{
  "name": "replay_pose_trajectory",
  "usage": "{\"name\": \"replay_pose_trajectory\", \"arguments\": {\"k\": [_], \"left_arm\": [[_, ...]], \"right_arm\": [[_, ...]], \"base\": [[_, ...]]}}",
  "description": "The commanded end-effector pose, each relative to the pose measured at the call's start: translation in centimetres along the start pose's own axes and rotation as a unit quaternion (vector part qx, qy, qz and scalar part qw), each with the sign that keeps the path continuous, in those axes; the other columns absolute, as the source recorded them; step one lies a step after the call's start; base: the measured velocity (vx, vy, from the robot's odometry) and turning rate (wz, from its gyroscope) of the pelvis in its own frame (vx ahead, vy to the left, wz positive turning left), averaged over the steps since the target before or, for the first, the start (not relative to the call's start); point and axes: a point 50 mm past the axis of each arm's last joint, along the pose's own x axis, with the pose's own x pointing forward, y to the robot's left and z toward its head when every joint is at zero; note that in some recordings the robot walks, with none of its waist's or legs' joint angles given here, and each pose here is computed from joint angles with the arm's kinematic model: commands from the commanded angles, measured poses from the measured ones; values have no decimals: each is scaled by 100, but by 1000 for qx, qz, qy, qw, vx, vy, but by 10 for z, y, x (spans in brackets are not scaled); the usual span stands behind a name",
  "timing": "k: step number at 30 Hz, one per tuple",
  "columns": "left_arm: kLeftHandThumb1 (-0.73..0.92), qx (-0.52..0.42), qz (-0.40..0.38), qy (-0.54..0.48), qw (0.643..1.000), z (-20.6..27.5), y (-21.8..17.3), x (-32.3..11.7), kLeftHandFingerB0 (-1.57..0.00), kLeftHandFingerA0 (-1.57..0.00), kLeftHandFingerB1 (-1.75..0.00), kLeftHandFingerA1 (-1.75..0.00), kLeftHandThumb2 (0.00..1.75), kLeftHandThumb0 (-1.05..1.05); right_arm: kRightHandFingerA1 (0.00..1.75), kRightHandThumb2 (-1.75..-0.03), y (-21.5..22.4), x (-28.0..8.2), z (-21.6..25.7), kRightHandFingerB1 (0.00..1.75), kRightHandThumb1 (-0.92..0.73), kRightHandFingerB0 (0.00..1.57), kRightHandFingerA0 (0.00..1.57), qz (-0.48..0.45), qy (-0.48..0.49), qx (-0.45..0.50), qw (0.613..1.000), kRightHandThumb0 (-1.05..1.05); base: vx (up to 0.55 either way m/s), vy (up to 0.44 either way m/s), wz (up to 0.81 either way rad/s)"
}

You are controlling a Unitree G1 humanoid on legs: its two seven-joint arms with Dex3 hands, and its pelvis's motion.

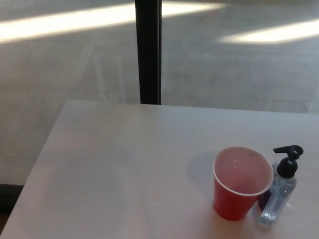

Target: The robot uses its right hand fist to press the hand soap kept in the middle of the table to get liquid hand soap out

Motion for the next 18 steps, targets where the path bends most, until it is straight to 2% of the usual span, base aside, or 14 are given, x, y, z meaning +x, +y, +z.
{"name": "replay_pose_trajectory", "arguments": {"k": [1,2,3,5,7,8,10,11,12,13,14,15,16,18], "left_arm": [[42,-11,23,16,1000,-2,11,1,-48,-69,-75,-85,97,-20],[42,-8,24,15,1000,-2,11,1,-48,-69,-75,-85,97,-20],[41,-7,22,13,1000,-2,12,1,-50,-69,-75,-85,97,-21],[42,-13,20,14,1000,-1,11,1,-50,-66,-75,-84,98,-19],[42,-7,22,12,1000,-1,11,1,-53,-69,-76,-85,97,-20],[42,1,22,13,1000,-1,11,1,-55,-73,-77,-87,96,-21],[42,2,23,12,1000,-1,11,1,-55,-73,-77,-87,96,-21],[43,-6,24,16,1000,-2,11,1,-50,-71,-75,-86,96,-20],[42,-5,23,15,1000,-2,11,1,-49,-70,-74,-85,97,-21],[43,-3,23,12,1000,-2,10,1,-50,-71,-75,-85,97,-21],[43,-1,21,12,1000,-2,10,1,-49,-71,-74,-85,97,-22],[43,2,23,14,1000,-2,10,1,-48,-72,-74,-86,96,-23],[42,0,21,11,1000,-2,10,1,-50,-72,-75,-86,98,-22],[44,0,21,12,1000,-1,10,0,-49,-69,-75,-85,97,-22]], "right_arm": [[113,-81,52,-8,110,73,-30,135,144,79,-149,125,978,-68],[113,-81,63,-16,122,73,-30,135,144,105,-178,138,969,-68],[125,-80,72,-23,131,82,-34,129,137,124,-199,132,963,-67],[127,-102,88,-36,143,106,-25,122,131,150,-220,145,953,-59],[129,-107,97,-45,151,108,-24,122,131,165,-222,154,949,-53],[152,-131,116,-62,164,116,-19,116,118,216,-244,171,930,-33],[152,-131,122,-68,168,116,-19,116,118,234,-249,174,924,-33],[166,-128,137,-82,173,128,-32,107,110,288,-253,174,907,-27],[143,-119,143,-86,172,121,-42,106,133,320,-252,174,896,-30],[175,-130,151,-90,171,142,-44,93,104,353,-232,184,888,-21],[175,-120,158,-94,170,151,-59,88,103,376,-226,175,881,-17],[175,-123,163,-95,168,164,-64,75,103,401,-223,165,873,-15],[175,-131,169,-96,166,172,-62,71,103,414,-214,157,871,-13],[175,-128,179,-97,160,175,-66,68,100,443,-206,144,860,-9]], "base": [[0,0,0],[0,0,0],[0,0,0],[0,0,0],[0,0,0],[0,0,0],[0,0,0],[0,0,0],[0,0,0],[0,0,0],[0,0,0],[0,0,0],[0,0,0],[0,0,0]]}}
